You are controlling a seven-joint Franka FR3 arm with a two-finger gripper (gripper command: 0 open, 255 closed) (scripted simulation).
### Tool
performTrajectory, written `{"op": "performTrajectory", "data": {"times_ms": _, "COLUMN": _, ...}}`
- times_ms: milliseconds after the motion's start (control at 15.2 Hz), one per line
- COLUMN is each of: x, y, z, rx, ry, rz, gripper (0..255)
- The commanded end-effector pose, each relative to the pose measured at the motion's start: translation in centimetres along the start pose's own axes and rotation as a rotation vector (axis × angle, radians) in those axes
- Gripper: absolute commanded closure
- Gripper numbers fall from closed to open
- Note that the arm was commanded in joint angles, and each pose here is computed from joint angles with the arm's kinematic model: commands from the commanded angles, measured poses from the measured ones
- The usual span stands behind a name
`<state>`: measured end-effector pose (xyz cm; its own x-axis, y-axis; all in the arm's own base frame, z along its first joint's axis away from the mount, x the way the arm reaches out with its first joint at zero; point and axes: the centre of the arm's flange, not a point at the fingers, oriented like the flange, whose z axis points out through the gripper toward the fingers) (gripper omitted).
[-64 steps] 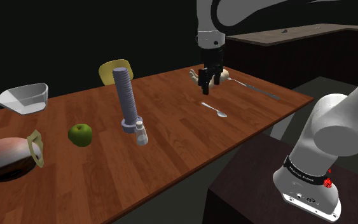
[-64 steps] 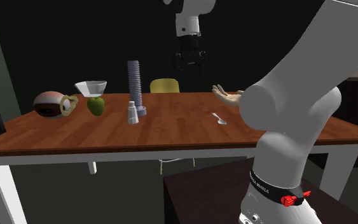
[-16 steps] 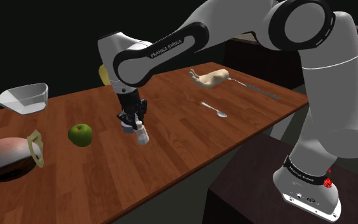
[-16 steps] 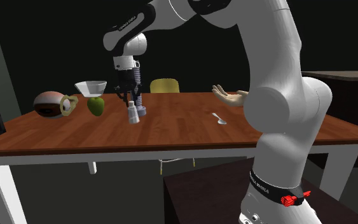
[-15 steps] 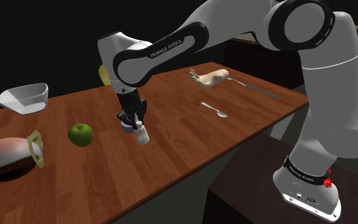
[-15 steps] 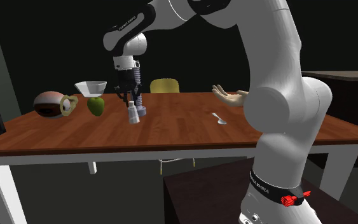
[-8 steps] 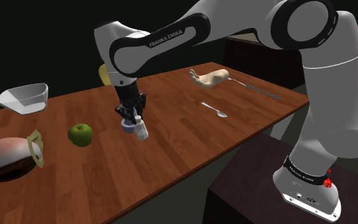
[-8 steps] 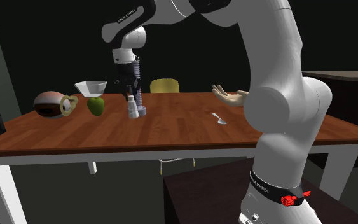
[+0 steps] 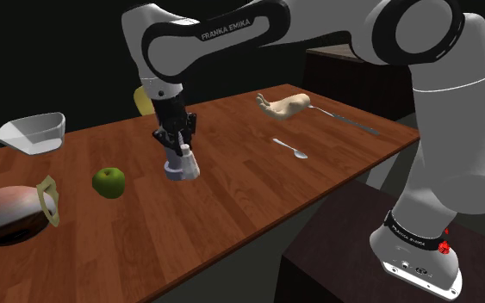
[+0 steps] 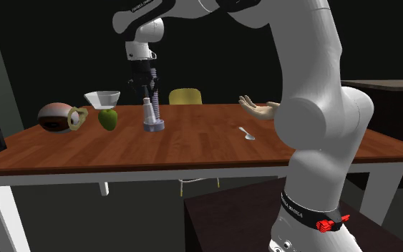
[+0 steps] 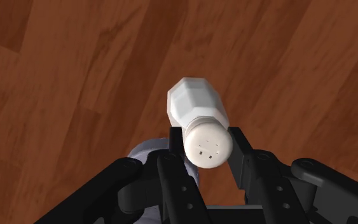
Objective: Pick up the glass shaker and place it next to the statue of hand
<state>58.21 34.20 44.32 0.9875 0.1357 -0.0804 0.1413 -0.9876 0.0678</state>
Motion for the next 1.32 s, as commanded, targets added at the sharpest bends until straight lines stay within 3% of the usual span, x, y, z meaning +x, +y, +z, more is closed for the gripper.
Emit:
{"op": "performTrajectory", "data": {"times_ms": 0, "x": -0.2, "y": -0.1, "z": -1.0, "rx": 0.000, "ry": 0.000, "rz": 0.000, "gripper": 255}}
{"op": "performTrajectory", "data": {"times_ms": 1254, "x": -1.0, "y": 0.6, "z": -11.0, "rx": 0.000, "ry": 0.000, "rz": 0.000, "gripper": 255}}
